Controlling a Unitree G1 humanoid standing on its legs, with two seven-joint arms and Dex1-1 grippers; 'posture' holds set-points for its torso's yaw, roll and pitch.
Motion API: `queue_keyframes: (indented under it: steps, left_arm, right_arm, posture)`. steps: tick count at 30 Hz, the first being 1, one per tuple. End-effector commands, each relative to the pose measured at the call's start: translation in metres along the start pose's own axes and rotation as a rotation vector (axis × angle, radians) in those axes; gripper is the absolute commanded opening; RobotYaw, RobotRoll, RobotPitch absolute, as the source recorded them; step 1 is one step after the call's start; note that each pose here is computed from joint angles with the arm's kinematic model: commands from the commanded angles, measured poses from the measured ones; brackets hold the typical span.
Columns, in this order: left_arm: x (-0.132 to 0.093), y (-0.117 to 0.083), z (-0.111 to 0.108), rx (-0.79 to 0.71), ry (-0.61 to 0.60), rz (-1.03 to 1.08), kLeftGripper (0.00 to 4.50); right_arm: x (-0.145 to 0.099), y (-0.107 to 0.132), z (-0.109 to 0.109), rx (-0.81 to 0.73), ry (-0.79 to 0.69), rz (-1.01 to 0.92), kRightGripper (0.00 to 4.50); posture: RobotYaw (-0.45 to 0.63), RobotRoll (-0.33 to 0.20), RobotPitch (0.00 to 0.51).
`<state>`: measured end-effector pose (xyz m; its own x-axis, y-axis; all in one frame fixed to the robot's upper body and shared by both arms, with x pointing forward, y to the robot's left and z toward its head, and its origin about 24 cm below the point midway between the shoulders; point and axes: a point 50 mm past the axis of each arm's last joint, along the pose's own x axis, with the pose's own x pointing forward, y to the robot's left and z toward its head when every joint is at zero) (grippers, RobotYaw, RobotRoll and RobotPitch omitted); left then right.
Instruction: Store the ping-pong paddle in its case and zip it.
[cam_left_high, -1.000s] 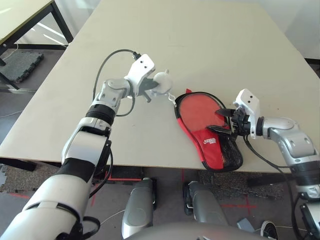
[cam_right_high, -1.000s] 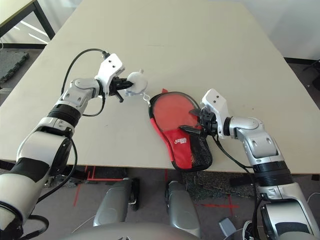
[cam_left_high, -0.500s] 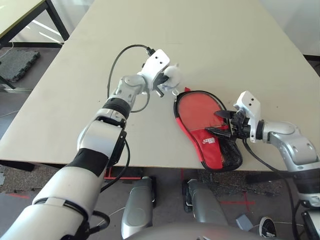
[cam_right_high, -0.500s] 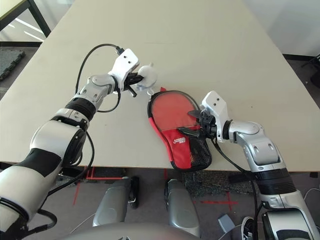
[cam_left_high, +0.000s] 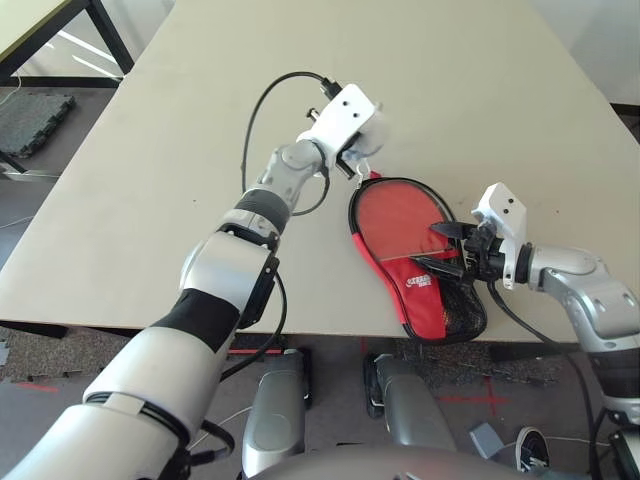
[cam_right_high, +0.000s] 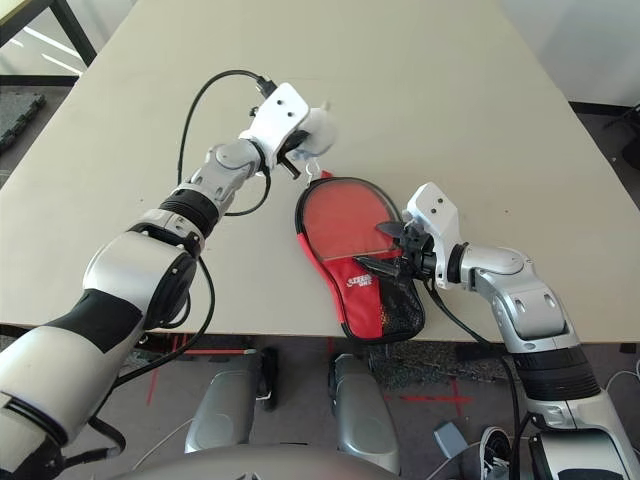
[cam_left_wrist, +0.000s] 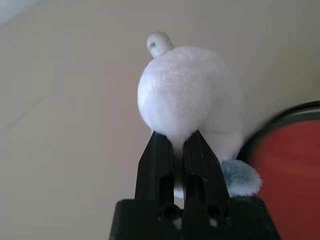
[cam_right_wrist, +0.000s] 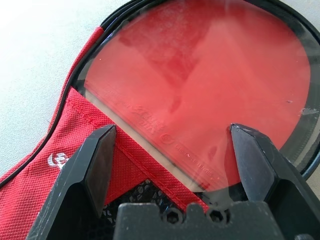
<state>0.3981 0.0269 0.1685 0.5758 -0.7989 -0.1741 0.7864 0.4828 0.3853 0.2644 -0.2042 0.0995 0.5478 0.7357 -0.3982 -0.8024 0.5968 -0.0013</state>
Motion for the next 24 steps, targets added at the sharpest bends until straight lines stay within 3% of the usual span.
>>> queue_keyframes:
  steps: [1, 4, 8, 16, 21, 24]
  left_arm:
    - [0.003, -0.01, 0.014, 0.044, -0.062, -0.173, 0.02]
    - [0.002, -0.018, 0.012, 0.034, -0.061, -0.276, 0.02]
    - [0.003, -0.017, 0.015, -0.005, -0.09, -0.249, 1.29]
    - [-0.007, 0.008, 0.036, -0.055, -0.178, -0.138, 4.39]
    - [-0.024, 0.032, 0.046, -0.072, -0.218, -0.071, 4.48]
    - [-0.037, 0.04, 0.04, -0.063, -0.187, -0.087, 4.48]
  right_arm:
    - [0.004, 0.007, -0.034, 0.127, 0.134, 0.025, 4.5]
    - [0.005, 0.005, -0.033, 0.126, 0.133, 0.028, 4.5]
    - [0.007, 0.003, -0.032, 0.123, 0.131, 0.031, 4.5]
    - [0.011, 0.001, -0.032, 0.121, 0.128, 0.038, 4.5]
    - [0.015, -0.001, -0.031, 0.117, 0.124, 0.043, 4.5]
    - [0.016, -0.002, -0.03, 0.113, 0.122, 0.047, 4.5]
  posture:
    - [0.02, 0.0, 0.214]
    - [0.03, 0.0, 0.212]
    - [0.04, 0.0, 0.209]
    - [0.07, 0.0, 0.198]
    - [0.08, 0.0, 0.191]
    - [0.08, 0.0, 0.189]
